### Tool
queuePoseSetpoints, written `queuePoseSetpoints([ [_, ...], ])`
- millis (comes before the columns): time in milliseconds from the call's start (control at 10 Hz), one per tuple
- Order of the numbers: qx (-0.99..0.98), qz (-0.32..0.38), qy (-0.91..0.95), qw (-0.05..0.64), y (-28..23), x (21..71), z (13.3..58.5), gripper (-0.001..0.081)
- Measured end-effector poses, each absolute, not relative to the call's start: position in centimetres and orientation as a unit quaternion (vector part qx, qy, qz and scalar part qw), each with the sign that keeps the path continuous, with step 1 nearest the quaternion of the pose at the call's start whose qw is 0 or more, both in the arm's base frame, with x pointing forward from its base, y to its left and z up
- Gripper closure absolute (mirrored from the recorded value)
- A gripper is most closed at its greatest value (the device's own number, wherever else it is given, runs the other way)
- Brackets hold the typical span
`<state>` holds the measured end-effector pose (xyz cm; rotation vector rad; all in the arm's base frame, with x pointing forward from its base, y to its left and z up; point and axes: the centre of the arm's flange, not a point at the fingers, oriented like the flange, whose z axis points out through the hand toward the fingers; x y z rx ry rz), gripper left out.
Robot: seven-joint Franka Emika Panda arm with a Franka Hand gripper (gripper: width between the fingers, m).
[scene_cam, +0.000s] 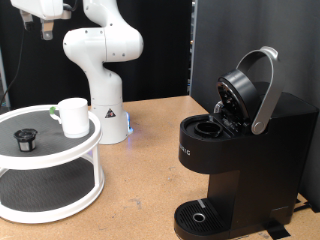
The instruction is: Make a cup of coffee with the keurig machine
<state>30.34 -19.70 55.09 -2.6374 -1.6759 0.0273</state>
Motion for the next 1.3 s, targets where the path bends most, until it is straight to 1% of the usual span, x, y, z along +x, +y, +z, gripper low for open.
queuePoseSetpoints([
  [400, -0.839, 0.019, -0.544, 0.008, -20.1, 30.1, 54.8, 0.0],
  [700, -0.85, 0.011, -0.527, -0.007, -23.0, 29.7, 53.7, 0.0],
  [1000, -0.872, -0.004, -0.488, -0.033, -25.3, 30.6, 51.2, 0.0],
  [1300, -0.893, -0.019, -0.45, -0.001, -25.3, 32.0, 49.7, 0.0],
])
